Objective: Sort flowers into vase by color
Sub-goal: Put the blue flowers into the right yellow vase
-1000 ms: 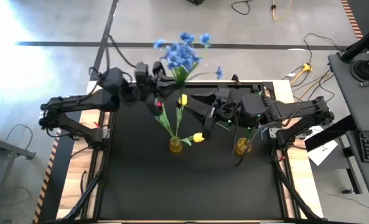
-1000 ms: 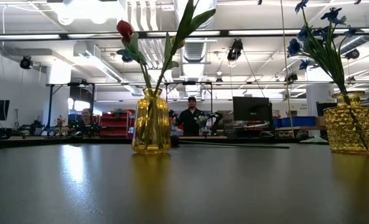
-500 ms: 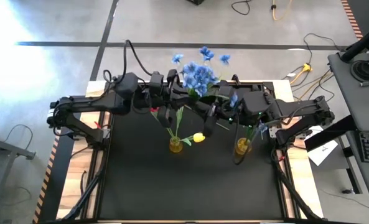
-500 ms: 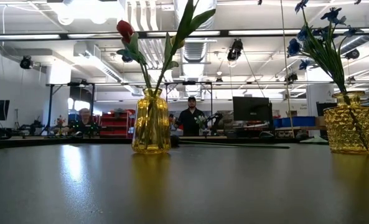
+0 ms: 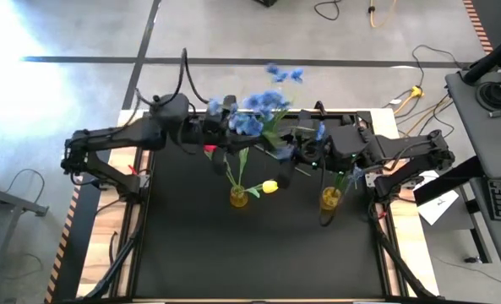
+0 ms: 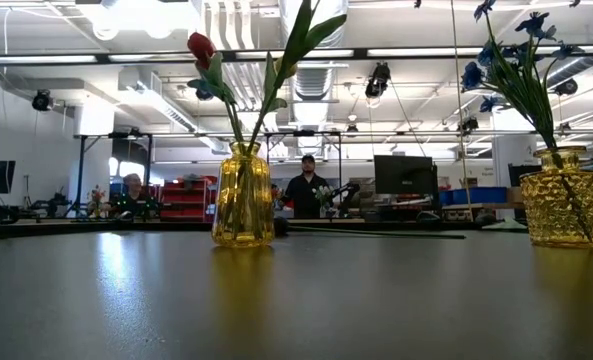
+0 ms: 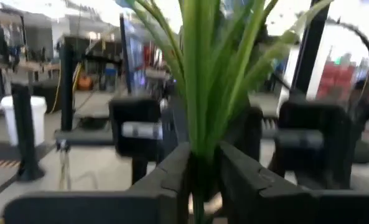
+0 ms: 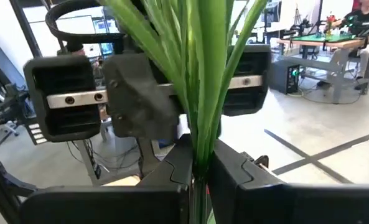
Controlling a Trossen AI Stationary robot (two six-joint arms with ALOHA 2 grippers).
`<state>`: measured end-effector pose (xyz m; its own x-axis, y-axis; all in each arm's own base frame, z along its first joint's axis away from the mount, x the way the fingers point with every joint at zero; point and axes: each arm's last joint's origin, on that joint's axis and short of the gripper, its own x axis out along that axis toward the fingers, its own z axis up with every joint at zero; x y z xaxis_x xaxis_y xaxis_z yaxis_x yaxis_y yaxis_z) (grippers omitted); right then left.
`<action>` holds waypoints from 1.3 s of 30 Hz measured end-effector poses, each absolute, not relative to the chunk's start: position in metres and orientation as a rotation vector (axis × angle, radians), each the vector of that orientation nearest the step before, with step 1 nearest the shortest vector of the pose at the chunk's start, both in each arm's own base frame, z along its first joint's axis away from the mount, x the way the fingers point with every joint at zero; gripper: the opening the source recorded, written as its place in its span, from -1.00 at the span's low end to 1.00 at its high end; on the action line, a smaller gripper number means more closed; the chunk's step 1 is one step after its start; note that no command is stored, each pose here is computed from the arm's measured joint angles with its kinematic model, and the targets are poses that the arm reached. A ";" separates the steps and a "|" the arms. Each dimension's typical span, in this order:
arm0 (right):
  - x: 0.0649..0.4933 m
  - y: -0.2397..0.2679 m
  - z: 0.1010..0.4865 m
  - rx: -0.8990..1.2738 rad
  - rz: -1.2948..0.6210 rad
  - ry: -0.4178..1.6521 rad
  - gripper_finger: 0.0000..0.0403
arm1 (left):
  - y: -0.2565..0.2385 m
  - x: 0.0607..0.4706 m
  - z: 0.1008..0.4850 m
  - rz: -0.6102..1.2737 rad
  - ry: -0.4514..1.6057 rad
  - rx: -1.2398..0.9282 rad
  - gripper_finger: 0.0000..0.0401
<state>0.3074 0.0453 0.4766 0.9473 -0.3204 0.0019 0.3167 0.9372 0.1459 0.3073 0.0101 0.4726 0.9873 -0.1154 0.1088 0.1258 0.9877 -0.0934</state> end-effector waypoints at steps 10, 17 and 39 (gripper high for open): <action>0.260 0.068 0.492 0.043 -0.481 -0.038 -0.91 | 0.007 0.245 0.497 -0.093 0.174 -0.026 -0.34; 0.198 0.056 0.496 0.054 -0.588 0.016 -0.91 | 0.007 0.223 0.496 -0.063 0.176 -0.023 -0.32; 0.030 -0.011 0.433 0.200 -0.549 0.327 -0.90 | 0.010 0.254 0.477 -0.025 0.199 -0.061 -0.42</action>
